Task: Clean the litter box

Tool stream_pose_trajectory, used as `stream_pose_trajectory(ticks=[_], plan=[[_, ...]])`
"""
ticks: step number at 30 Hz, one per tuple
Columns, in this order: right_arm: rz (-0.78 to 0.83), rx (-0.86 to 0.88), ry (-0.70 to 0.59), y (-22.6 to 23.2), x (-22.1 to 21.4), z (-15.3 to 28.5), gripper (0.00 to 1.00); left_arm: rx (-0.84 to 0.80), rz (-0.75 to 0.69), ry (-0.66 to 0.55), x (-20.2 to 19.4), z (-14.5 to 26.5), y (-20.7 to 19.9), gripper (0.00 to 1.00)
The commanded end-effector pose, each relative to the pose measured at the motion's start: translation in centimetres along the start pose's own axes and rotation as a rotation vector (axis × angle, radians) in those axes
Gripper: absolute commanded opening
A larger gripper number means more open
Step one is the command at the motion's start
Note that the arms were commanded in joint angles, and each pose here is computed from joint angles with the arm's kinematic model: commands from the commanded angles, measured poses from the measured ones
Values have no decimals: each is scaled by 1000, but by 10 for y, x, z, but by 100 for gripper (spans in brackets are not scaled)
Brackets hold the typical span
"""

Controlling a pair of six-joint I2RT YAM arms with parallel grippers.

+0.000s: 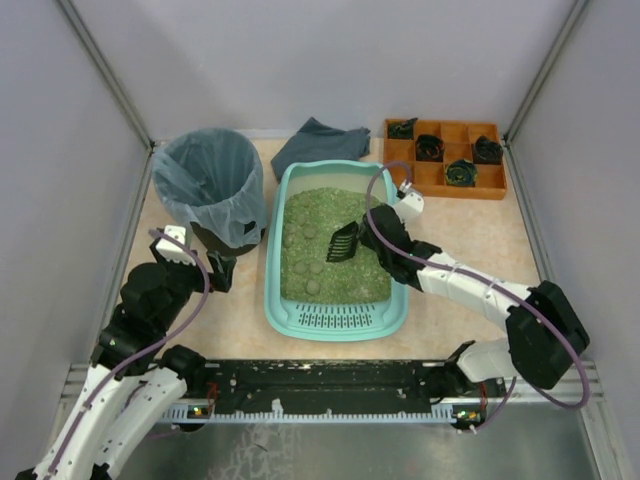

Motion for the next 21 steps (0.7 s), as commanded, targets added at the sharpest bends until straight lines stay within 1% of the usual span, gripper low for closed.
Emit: stream_pose_trajectory(ticks=[1,12,17,21], plan=[[-39,30,27,11,-4,-12,0,22,8,-33,6,2,3,100],[-66,-47,116,8,-35,-49,0,24,10,-41,6,3,4,100],[-109,-28,159,17,-46,-64,0,24,10,-41,6,4,4,100],[-107,1,205,19,-63,-80,0,24,11,-42,6,4,4,100]])
Point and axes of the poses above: each gripper's point midway between its finger pads, its own z axis back along the fingers, its own y axis along the line the jaws close on, x = y × z, the point moved 6 cm from there along z, back along the fingers, and after that the axes turned 14 degrees about -z, right-handed, at the moved point
